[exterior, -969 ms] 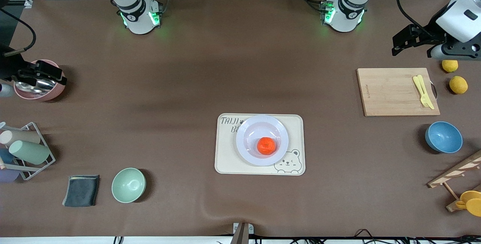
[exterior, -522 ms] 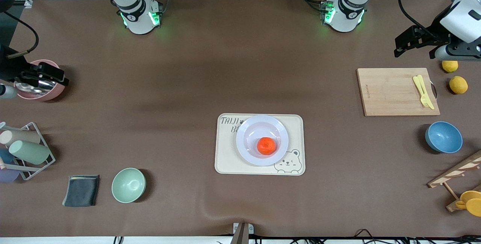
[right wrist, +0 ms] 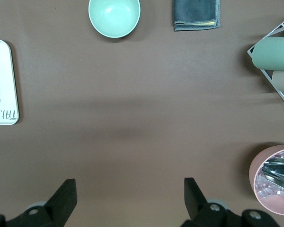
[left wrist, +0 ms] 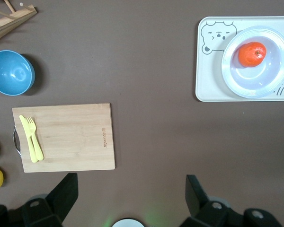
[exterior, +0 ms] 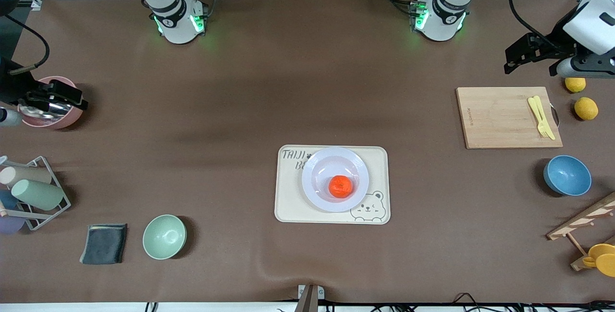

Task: Place orange and plate with both arms

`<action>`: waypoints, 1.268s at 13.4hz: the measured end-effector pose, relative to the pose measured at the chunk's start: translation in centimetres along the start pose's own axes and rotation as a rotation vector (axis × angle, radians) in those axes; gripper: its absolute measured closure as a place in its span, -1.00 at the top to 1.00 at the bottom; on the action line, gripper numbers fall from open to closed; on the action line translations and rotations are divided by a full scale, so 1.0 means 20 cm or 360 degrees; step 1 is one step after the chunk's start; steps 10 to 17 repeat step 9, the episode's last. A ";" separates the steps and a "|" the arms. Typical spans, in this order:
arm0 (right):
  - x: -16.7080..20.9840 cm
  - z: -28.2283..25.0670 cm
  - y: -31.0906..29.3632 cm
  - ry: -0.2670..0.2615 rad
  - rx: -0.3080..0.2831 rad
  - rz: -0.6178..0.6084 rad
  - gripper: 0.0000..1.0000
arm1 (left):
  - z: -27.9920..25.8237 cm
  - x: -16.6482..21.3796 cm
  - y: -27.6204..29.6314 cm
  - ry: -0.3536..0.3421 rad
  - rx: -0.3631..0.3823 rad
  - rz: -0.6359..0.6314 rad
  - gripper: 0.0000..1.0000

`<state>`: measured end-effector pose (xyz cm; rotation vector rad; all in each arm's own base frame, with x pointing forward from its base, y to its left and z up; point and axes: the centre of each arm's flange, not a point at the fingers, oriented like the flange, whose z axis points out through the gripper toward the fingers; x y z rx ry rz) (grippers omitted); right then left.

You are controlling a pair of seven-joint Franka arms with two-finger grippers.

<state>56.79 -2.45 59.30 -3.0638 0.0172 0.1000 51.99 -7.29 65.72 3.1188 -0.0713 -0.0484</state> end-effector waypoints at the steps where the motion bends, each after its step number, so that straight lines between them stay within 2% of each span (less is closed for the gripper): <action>1: 0.00 0.00 0.00 0.0000 0.0000 0.0000 1.00 | 0.00 0.00 0.01 0.0001 0.0000 0.0007 1.00; 17: 0.00 -0.01 0.02 0.0006 -0.0001 0.0011 1.00 | 0.00 0.00 0.04 0.0005 0.0001 0.0024 1.00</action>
